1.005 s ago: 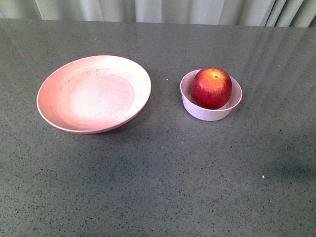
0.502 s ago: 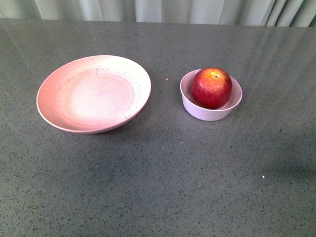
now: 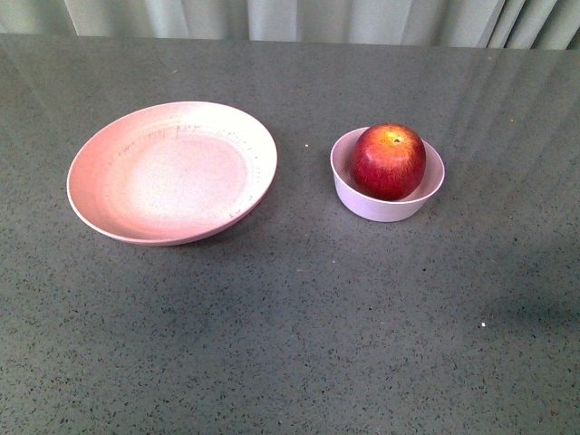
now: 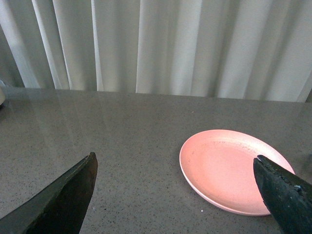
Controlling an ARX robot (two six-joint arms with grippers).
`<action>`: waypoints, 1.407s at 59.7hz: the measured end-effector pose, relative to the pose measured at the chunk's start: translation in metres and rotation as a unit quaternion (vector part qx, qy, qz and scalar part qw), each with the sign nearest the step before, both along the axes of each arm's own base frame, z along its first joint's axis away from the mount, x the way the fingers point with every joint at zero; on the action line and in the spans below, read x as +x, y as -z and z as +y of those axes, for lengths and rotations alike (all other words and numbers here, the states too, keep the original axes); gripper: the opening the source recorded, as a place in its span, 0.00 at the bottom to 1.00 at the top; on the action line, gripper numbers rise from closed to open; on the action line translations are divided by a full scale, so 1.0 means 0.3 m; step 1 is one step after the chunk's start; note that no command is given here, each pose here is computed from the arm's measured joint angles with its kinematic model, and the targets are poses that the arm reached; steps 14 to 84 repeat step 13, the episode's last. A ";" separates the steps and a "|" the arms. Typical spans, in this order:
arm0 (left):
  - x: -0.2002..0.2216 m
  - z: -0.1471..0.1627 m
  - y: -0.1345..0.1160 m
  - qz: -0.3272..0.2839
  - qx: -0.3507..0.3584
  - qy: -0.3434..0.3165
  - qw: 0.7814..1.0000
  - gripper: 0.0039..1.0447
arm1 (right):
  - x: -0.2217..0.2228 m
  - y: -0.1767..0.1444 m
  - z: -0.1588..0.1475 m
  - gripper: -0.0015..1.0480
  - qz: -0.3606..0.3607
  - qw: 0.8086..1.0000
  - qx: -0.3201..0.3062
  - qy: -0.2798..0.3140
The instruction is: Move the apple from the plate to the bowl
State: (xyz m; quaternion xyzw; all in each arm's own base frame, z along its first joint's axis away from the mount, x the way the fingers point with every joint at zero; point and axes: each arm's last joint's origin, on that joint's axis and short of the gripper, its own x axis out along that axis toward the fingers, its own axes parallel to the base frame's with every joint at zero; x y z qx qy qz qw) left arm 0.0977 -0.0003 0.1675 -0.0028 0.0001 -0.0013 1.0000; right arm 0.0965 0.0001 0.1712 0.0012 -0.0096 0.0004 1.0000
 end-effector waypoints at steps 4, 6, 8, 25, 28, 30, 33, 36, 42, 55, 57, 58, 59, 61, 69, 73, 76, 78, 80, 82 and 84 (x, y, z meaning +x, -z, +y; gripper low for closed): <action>0.000 0.000 0.000 0.000 0.000 0.000 1.000 0.92 | 0.000 0.000 0.000 0.91 0.000 1.000 0.000 0.000; 0.000 0.000 0.000 0.000 0.000 0.000 1.000 0.92 | 0.000 0.000 0.000 0.91 0.000 1.000 0.000 0.000; 0.000 0.000 0.000 0.000 0.000 0.000 1.000 0.92 | 0.000 0.000 0.000 0.91 0.000 1.000 0.000 0.000; 0.000 0.000 0.000 0.000 0.000 0.000 1.000 0.92 | 0.000 0.000 0.000 0.91 0.000 1.000 0.000 0.000; 0.000 0.000 0.000 0.000 0.000 0.000 1.000 0.92 | 0.000 0.000 0.000 0.91 0.000 1.000 0.000 0.000; 0.000 0.000 0.000 0.000 0.000 0.000 1.000 0.92 | 0.000 0.000 0.000 0.91 0.000 1.000 0.000 0.000; 0.000 0.000 0.000 0.000 0.000 0.000 1.000 0.92 | 0.000 0.000 0.000 0.91 0.000 1.000 0.000 0.000; 0.000 0.000 0.000 0.000 0.000 0.000 1.000 0.92 | 0.000 0.000 0.000 0.91 0.000 1.000 0.000 0.000; 0.000 0.000 0.000 0.000 0.000 0.000 1.000 0.92 | 0.000 0.000 0.000 0.91 0.000 1.000 0.000 0.000; 0.000 0.000 0.000 0.000 0.000 0.000 1.000 0.92 | 0.000 0.000 0.000 0.91 0.000 1.000 0.000 0.000; 0.000 0.000 0.000 0.000 0.000 0.000 1.000 0.92 | 0.000 0.000 0.000 0.91 0.000 1.000 0.000 0.000; 0.000 0.000 0.000 0.000 0.000 0.000 1.000 0.92 | 0.000 0.000 0.000 0.91 0.000 1.000 0.000 0.000; 0.000 0.000 0.000 0.000 0.000 0.000 1.000 0.92 | 0.000 0.000 0.000 0.91 0.000 1.000 0.000 0.000; 0.000 0.000 0.000 0.000 0.000 0.000 1.000 0.92 | 0.000 0.000 0.000 0.91 0.000 1.000 0.000 0.000; 0.000 0.000 0.000 0.000 0.000 0.000 1.000 0.92 | 0.000 0.000 0.000 0.91 0.000 1.000 0.000 0.000; 0.000 0.000 0.000 0.000 0.000 0.000 1.000 0.92 | 0.000 0.000 0.000 0.91 0.000 1.000 0.000 0.000; 0.000 0.000 0.000 0.000 0.000 0.000 1.000 0.92 | 0.000 0.000 0.000 0.91 0.000 1.000 0.000 0.000; 0.000 0.000 0.000 0.000 0.000 0.000 1.000 0.92 | 0.000 0.000 0.000 0.91 0.000 1.000 0.000 0.000; 0.000 0.000 0.000 0.000 0.000 0.000 1.000 0.92 | 0.000 0.000 0.000 0.91 0.000 1.000 0.000 0.000; 0.000 0.000 0.000 0.000 0.000 0.000 1.000 0.92 | 0.000 0.000 0.000 0.91 0.000 1.000 0.000 0.000; 0.000 0.000 0.000 0.000 0.000 0.000 1.000 0.92 | 0.000 0.000 0.000 0.91 0.000 1.000 0.000 0.000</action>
